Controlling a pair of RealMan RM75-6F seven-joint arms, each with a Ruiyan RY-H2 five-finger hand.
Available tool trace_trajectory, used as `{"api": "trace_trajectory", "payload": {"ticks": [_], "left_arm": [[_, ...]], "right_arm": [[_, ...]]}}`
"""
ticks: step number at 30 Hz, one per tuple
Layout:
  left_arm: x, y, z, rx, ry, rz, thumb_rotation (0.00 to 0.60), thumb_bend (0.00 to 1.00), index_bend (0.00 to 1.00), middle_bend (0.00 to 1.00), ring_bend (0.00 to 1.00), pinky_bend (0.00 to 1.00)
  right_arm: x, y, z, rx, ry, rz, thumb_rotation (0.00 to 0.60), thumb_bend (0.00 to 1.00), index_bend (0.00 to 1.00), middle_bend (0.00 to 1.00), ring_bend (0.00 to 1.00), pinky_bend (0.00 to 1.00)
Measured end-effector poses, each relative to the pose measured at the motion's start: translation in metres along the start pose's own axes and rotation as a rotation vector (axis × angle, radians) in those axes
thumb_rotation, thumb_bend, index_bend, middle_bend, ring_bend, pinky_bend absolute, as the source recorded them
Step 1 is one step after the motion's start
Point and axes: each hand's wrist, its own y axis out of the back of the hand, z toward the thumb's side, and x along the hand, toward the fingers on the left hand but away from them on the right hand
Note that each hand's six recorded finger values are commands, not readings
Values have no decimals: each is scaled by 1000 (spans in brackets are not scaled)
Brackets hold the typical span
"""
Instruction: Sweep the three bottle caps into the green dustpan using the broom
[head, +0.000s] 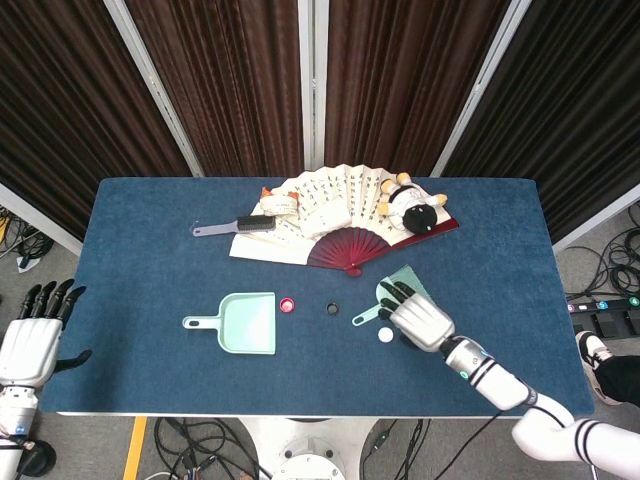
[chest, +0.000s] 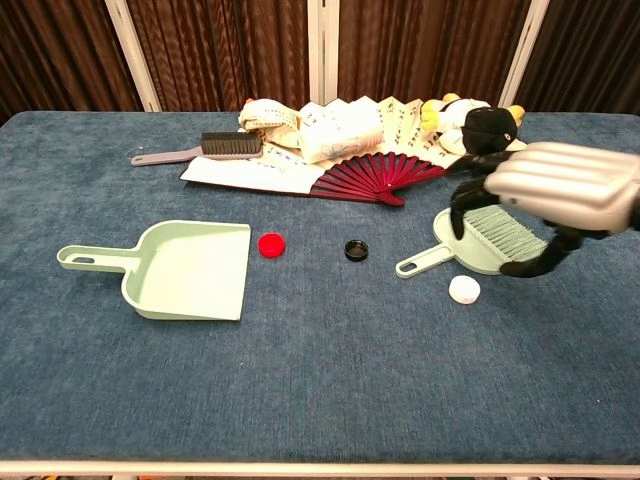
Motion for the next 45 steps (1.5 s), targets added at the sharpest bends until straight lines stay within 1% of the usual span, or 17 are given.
{"api": "trace_trajectory", "payload": {"ticks": [5, 10, 15, 20, 28, 32, 37, 45], "left_arm": [[-1, -2, -2, -10, 10, -7, 600, 89, 127, 48, 12, 10], [-3, -5, -4, -19, 18, -11, 600, 90, 126, 49, 12, 10], [-3, -6, -4, -24, 18, -16, 600, 90, 126, 48, 12, 10], [-4, -7, -6, -30, 22, -18, 600, 89, 127, 49, 12, 10], [-6, -9, -9, -47, 25, -23, 600, 89, 127, 49, 12, 10], [-7, -10, -10, -55, 26, -23, 600, 90, 127, 49, 12, 10], [-7, -12, -11, -62, 25, -26, 600, 90, 127, 49, 12, 10], [-8, -12, -12, -71, 23, -32, 600, 90, 126, 49, 12, 10]], "right_arm": [[-30, -10, 6, 66, 3, -5, 600, 186, 429, 343, 79, 178], [-45, -16, 9, 64, -14, -13, 600, 220, 452, 363, 87, 179], [-51, -23, 8, 58, -34, -8, 600, 223, 468, 375, 96, 181], [-57, -28, 14, 86, -34, -6, 600, 223, 469, 375, 96, 181], [-62, -33, 18, 103, -46, -3, 600, 224, 452, 381, 105, 181], [-65, -36, 19, 98, -55, 2, 600, 245, 448, 385, 105, 183], [-68, -36, 22, 89, -56, -6, 600, 257, 444, 397, 114, 183], [-68, -36, 24, 82, -52, -7, 600, 257, 405, 398, 114, 183]]}}
